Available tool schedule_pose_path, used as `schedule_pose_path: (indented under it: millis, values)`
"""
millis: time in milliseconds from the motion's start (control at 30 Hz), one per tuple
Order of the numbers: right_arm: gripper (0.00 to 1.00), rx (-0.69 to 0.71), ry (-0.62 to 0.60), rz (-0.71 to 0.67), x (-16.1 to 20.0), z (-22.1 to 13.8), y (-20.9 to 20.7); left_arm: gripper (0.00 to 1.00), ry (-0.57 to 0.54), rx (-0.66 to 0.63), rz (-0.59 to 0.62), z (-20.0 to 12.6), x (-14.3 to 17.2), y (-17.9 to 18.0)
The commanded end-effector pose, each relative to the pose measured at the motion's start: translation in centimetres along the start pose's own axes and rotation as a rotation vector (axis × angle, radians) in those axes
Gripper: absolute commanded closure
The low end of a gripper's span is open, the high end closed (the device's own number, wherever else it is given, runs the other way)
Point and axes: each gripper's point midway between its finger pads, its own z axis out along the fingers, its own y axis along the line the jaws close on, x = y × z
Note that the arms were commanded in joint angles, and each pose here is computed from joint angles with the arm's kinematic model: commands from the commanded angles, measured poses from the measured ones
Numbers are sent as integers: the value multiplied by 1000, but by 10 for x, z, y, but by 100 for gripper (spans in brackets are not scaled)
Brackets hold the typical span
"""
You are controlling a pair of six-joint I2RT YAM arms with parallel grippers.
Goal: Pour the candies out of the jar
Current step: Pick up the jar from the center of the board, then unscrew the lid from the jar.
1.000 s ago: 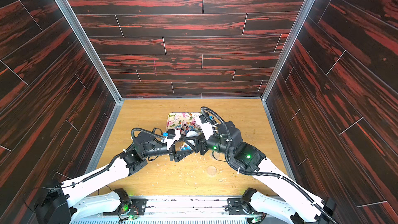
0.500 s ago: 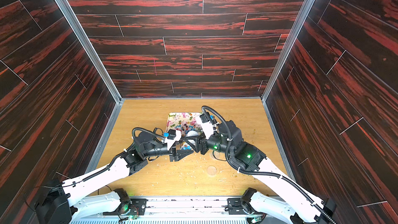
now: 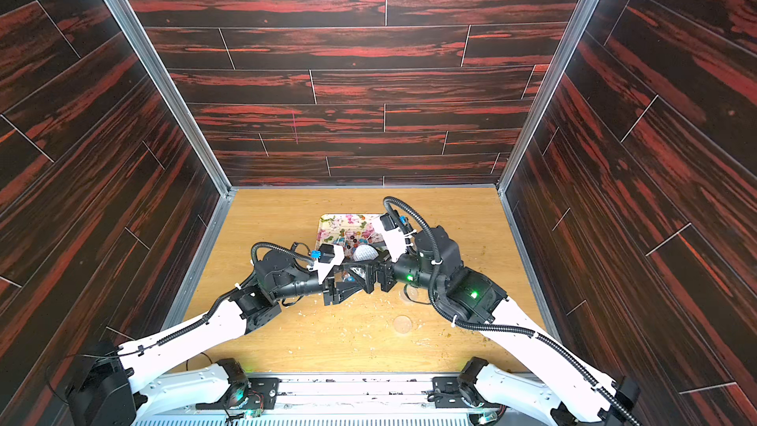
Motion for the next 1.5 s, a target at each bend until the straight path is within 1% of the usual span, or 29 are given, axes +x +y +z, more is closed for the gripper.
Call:
schedule_pose_path:
  millis: [0, 100, 167, 233, 333, 567, 733, 967, 1133, 1233, 1400, 1467]
  values:
    - [3, 61, -8, 43, -9, -11, -5, 46, -31, -32, 40, -5, -10, 1]
    - [3, 119, 2, 83, -10, -13, -13, 46, -24, -42, 48, -6, -9, 2]
    - [6, 145, 3, 109, -12, -12, -17, 46, -20, -47, 49, -6, -8, 3]
    - [11, 148, 4, 124, -14, -10, -17, 46, -19, -49, 49, -6, -8, 4]
    - [14, 137, 18, 129, -13, -4, -16, 46, -17, -49, 49, -6, -8, 4]
    - [15, 220, 55, 137, -7, 0, -31, 46, -15, -52, 55, -7, -8, 3]
    - [20, 216, 57, 136, -9, -1, -30, 46, -13, -52, 57, -7, -8, 3]
    - [21, 194, 70, 141, -9, 2, -25, 46, -2, -54, 62, -8, -6, 3]
    - [25, 182, 84, 141, -7, 5, -23, 46, -1, -57, 66, -8, -6, 4]
    - [29, 182, 95, 139, -4, 6, -23, 46, 2, -57, 69, -8, -7, 4]
    - [43, 179, 102, 121, -1, 5, -23, 46, 6, -64, 72, -9, -7, 4]
    - [47, 175, 107, 105, 1, 5, -23, 46, -6, -69, 66, -10, -10, 4]
